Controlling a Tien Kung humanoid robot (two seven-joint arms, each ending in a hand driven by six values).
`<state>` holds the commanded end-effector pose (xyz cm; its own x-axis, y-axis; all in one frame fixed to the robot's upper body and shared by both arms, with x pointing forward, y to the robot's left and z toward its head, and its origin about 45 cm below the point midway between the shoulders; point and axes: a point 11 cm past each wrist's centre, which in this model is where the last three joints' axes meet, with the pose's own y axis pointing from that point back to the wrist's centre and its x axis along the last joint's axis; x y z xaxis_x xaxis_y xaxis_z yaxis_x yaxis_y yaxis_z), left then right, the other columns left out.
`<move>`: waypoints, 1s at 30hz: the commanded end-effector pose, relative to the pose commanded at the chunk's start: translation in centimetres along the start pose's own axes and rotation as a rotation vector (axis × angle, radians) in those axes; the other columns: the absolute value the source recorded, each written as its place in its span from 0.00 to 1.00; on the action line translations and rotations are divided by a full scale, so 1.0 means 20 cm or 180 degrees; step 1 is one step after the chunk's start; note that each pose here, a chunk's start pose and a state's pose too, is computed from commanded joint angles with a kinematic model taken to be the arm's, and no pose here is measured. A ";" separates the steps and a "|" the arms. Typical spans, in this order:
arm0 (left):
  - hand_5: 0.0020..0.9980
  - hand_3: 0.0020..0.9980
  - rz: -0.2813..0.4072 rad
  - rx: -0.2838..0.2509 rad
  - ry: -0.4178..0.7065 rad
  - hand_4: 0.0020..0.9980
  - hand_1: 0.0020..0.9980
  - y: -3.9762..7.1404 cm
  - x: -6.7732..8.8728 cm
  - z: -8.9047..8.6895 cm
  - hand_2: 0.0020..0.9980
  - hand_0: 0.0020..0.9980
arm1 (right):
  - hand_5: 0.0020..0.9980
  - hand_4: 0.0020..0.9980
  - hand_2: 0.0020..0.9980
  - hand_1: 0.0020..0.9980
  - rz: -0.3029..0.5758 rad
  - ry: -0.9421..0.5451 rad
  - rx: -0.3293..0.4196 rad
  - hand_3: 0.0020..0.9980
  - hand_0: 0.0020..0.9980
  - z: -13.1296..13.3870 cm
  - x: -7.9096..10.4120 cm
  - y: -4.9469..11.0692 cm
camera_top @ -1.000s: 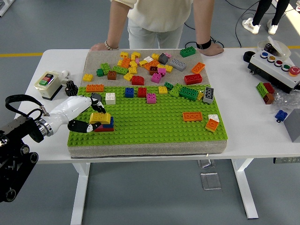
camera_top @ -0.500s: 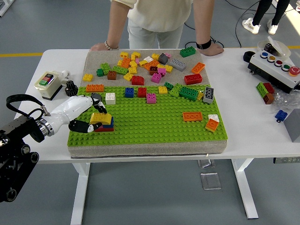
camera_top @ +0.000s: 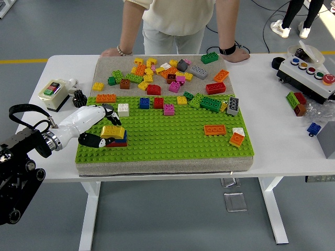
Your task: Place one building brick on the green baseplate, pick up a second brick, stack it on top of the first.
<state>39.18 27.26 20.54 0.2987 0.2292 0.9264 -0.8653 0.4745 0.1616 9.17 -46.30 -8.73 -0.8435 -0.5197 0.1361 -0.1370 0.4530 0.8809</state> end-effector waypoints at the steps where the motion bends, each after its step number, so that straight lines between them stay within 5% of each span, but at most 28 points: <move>1: 0.09 0.57 0.0000 0.0000 0.0001 0.77 0.70 0.00 0.00 0.00 0.60 0.82 | 0.50 0.92 0.71 0.66 0.0001 0.0002 0.0000 0.60 0.74 0.00 0.00 0.00; 30: 0.11 0.57 0.0021 -0.0025 0.0044 0.78 0.70 -0.04 0.00 0.03 0.61 0.83 | 0.50 0.92 0.71 0.66 0.0005 0.0009 -0.0008 0.60 0.74 0.00 0.00 0.00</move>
<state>39.62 26.50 20.67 0.2987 0.2441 0.9226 -0.8641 0.4796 0.1529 9.16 -46.34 -8.71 -0.8422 -0.5211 0.1387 -0.1343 0.4519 0.8819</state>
